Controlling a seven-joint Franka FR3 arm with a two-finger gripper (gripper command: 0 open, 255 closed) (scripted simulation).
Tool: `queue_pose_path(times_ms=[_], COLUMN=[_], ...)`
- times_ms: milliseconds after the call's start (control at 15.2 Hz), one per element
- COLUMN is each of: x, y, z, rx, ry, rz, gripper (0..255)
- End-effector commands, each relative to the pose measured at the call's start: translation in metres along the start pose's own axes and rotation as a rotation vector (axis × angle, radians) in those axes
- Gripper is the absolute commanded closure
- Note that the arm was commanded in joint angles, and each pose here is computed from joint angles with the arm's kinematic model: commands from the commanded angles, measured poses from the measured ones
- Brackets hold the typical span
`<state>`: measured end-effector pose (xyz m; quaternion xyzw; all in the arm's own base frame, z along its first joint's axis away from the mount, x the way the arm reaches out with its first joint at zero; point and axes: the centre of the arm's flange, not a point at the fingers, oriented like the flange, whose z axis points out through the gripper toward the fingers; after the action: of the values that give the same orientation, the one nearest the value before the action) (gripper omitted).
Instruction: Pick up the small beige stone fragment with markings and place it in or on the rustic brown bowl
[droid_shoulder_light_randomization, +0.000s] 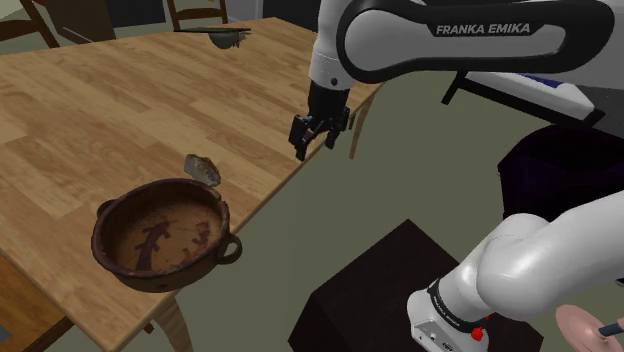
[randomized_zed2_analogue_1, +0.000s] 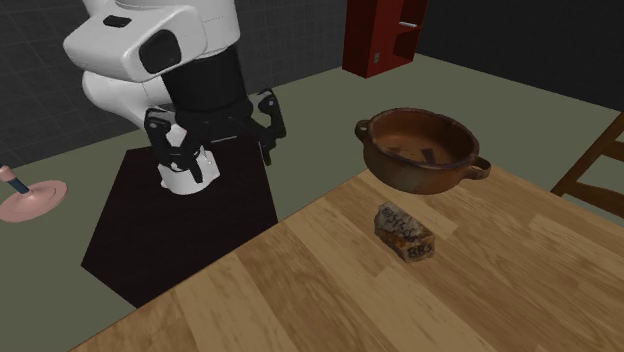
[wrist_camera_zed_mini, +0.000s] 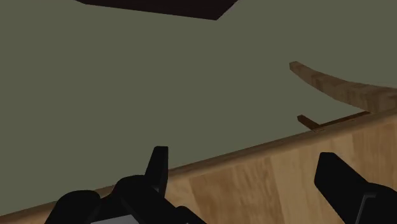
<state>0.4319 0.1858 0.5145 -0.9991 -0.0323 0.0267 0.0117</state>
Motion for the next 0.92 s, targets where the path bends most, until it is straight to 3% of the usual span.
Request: queue_pose_path(times_ms=[0, 858], x=[0.013, 0.116], y=[-0.019, -0.152], z=[0.005, 0.028], rx=[0.005, 0.035], ry=[-0.003, -0.022], rz=[0.001, 0.005], gripper=[0, 0])
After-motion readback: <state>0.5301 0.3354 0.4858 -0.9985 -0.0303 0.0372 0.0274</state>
